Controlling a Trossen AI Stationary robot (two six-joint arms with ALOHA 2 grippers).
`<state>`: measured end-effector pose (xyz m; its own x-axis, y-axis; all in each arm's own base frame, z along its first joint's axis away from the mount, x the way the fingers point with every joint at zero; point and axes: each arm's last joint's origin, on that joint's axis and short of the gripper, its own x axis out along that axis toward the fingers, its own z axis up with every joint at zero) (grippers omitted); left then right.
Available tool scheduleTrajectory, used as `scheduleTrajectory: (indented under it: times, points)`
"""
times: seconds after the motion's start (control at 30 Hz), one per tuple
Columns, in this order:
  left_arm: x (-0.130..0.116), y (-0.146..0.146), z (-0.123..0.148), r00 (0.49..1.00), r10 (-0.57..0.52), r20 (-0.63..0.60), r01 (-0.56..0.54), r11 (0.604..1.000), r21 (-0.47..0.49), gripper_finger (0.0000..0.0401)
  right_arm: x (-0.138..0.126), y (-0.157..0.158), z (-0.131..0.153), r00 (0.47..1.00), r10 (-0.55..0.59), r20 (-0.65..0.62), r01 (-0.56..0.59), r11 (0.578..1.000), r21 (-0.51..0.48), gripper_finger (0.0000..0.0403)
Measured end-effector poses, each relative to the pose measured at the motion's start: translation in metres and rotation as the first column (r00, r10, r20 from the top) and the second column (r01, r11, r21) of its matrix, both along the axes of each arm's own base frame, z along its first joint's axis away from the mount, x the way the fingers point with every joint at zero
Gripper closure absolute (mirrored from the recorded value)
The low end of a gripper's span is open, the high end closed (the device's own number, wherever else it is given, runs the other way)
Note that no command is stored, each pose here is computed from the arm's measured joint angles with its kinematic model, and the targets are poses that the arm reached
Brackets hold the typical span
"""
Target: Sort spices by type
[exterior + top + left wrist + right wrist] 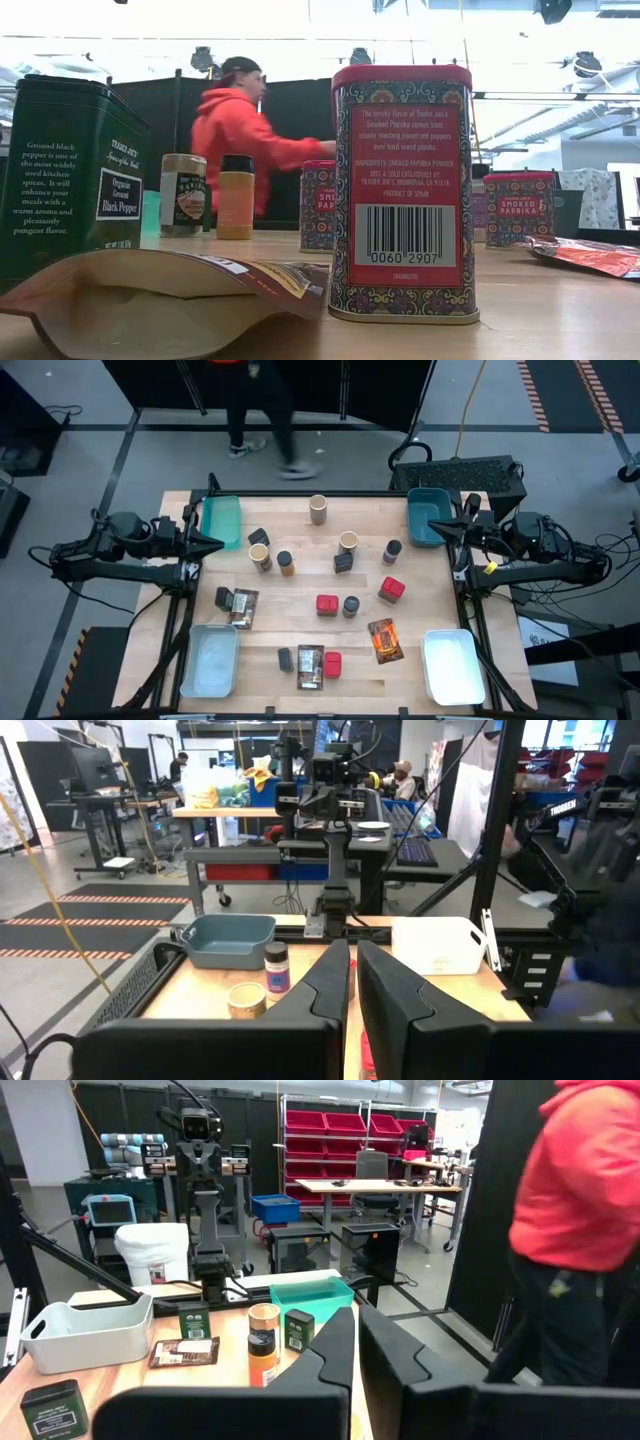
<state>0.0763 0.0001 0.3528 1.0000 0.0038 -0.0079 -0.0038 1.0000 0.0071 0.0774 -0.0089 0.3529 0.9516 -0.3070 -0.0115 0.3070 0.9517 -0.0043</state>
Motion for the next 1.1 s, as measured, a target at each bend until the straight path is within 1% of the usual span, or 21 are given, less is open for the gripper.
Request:
scheduleTrajectory:
  times: [0.77,0.87,0.9,0.97,1.1]
  points:
    - [0.0,0.0,0.0,1.0,0.0,0.0,0.0,1.0,0.0,0.0372,0.0,0.0,0.0,1.0,0.001,0.0,-0.001,1.0,0.0,0.0399]
    - [0.0,0.0,0.0,1.0,0.0,0.0,0.0,1.0,0.0,0.0372,-0.007,0.0,0.0,1.0,0.008,0.022,-0.009,1.0,0.023,0.0399]
    - [0.0,0.0,0.0,1.0,0.0,0.0,0.0,1.0,0.0,0.0372,-0.01,0.001,-0.002,0.999,0.022,0.038,-0.024,0.998,0.049,0.0399]
    - [0.0,0.0,0.0,1.0,0.0,0.0,0.0,1.0,0.0,0.0372,-0.014,0.001,-0.017,0.999,0.03,0.045,-0.034,0.996,0.085,0.0399]
    - [0.0,0.0,0.0,1.0,0.0,0.0,0.0,1.0,0.0,0.0372,-0.012,0.0,-0.054,0.996,0.023,0.082,-0.031,0.996,0.088,0.0399]
